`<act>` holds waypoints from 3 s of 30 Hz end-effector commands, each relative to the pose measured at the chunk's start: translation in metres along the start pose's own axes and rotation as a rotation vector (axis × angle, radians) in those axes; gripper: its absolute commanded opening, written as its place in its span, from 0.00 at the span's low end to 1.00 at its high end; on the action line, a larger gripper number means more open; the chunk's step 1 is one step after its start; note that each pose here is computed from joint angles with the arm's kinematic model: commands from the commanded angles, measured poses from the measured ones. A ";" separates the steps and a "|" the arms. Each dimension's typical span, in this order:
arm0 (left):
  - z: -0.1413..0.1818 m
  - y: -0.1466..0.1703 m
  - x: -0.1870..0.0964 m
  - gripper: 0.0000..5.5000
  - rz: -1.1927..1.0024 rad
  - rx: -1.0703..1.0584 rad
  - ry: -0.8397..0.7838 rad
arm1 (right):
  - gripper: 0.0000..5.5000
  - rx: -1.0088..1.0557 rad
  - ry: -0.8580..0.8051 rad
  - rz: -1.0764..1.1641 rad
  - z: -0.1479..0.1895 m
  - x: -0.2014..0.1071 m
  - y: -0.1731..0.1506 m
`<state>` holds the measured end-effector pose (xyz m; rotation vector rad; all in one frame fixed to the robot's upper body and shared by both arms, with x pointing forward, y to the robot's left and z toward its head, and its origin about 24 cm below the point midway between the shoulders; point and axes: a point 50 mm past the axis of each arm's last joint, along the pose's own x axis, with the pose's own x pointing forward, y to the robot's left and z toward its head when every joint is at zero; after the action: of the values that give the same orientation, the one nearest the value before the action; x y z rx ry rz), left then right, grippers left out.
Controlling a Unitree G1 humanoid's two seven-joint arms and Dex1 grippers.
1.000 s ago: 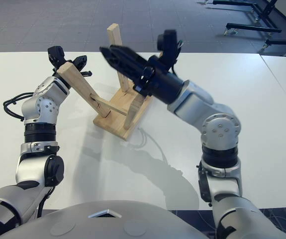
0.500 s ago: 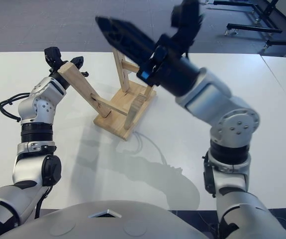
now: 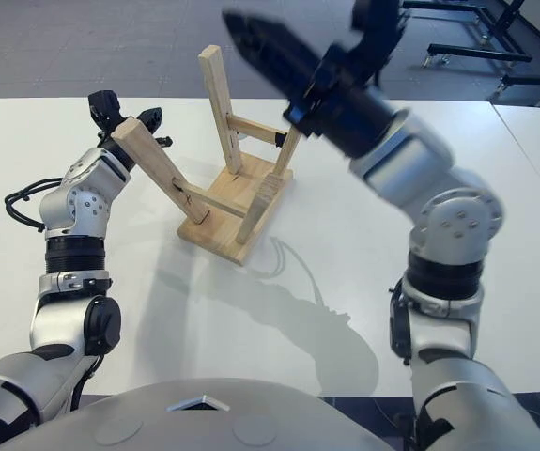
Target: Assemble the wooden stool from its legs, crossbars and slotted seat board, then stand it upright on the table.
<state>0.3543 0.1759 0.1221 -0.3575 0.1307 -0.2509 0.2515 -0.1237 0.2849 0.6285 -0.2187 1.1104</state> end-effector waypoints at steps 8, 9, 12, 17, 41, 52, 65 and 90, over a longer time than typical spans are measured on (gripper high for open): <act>0.157 -0.084 -0.055 0.00 -0.179 0.079 -0.258 | 0.45 0.019 0.047 -0.088 -0.019 0.001 -0.002; 0.159 -0.098 -0.058 0.00 -0.210 0.098 -0.243 | 0.45 0.022 0.053 -0.110 -0.022 -0.001 -0.004; 0.144 -0.110 -0.060 0.00 -0.235 0.130 -0.153 | 0.45 0.032 0.061 -0.145 -0.028 -0.005 -0.008; 0.135 -0.100 -0.057 0.00 -0.187 0.147 -0.118 | 0.45 0.041 0.060 -0.130 -0.031 -0.002 -0.004; 0.037 -0.074 -0.037 0.00 -0.105 0.003 0.077 | 0.45 0.197 0.146 -0.122 -0.092 0.002 -0.005; 0.158 -0.105 -0.061 0.00 -0.217 -0.003 -0.249 | 0.45 0.078 0.031 -0.070 -0.035 0.009 0.008; 0.165 -0.068 -0.065 0.00 -0.077 0.095 -0.245 | 0.45 -0.150 -0.028 -0.262 0.002 -0.009 -0.007; 0.043 0.073 -0.145 0.54 -0.660 0.098 0.267 | 0.98 -0.140 0.637 -0.476 -0.080 -0.176 -0.081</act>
<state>0.2416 0.3016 0.1510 -0.2740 0.2346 -0.9226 0.2272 -0.2378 0.1150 0.1934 0.3804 0.8041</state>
